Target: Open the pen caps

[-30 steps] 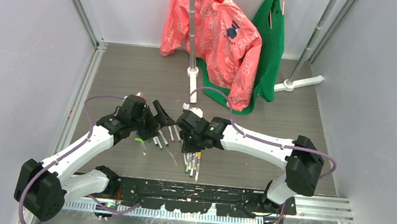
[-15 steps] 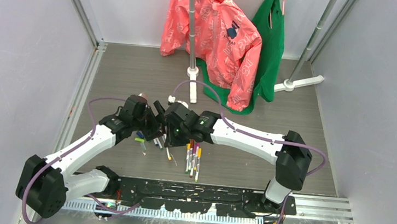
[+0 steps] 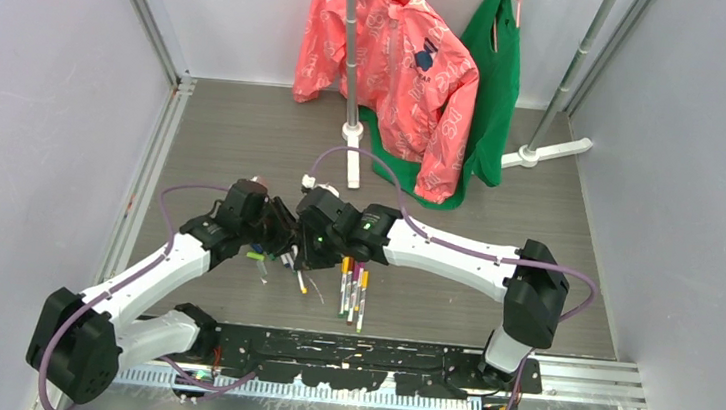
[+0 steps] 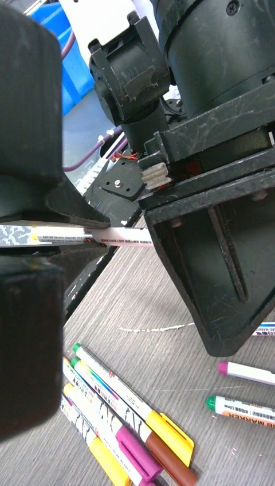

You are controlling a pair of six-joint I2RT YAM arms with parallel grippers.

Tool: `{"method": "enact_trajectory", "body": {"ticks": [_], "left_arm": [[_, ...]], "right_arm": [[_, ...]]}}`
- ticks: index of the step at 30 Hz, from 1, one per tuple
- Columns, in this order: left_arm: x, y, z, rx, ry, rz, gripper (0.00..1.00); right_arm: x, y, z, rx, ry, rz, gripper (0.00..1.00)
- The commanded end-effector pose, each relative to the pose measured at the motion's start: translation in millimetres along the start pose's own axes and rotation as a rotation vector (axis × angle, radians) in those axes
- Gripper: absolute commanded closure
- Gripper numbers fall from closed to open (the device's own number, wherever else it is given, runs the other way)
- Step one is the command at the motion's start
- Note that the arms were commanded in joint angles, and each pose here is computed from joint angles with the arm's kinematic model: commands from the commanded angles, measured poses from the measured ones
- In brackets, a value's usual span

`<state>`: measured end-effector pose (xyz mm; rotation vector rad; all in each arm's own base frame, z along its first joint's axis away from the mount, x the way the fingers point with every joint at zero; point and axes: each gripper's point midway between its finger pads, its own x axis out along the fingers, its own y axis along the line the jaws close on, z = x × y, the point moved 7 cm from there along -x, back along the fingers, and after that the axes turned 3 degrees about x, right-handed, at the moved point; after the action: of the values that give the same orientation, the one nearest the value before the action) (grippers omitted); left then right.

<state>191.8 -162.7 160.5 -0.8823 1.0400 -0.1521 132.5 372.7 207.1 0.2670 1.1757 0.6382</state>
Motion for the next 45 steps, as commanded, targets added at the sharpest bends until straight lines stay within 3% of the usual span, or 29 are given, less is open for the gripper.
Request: {"method": "enact_trajectory", "body": {"ticks": [1,6,9,19,23,34,45], "left_arm": [[-12,-14,6,0.032,-0.042,-0.049,0.66],[-15,-11,6,0.046,-0.059,-0.041,0.79],[-14,-7,4,0.047,-0.062,-0.039,0.99],[-18,-10,10,0.056,-0.097,-0.01,1.0],[-18,-8,17,0.017,-0.167,0.007,1.0],[-7,-16,50,-0.23,-0.354,0.019,1.0],[7,-25,67,-0.383,-0.388,-0.085,1.0]], "right_arm": [[-3,12,2,0.002,-0.019,0.057,0.99],[4,7,-6,0.003,-0.002,0.053,0.99],[6,4,-11,0.005,0.006,0.047,0.99],[0,-10,-26,0.025,0.014,0.039,0.99],[3,-14,-43,0.026,0.016,0.045,0.99],[2,-19,-90,-0.013,0.031,-0.006,0.99],[-14,-37,-103,-0.036,0.04,-0.048,0.99]]}}
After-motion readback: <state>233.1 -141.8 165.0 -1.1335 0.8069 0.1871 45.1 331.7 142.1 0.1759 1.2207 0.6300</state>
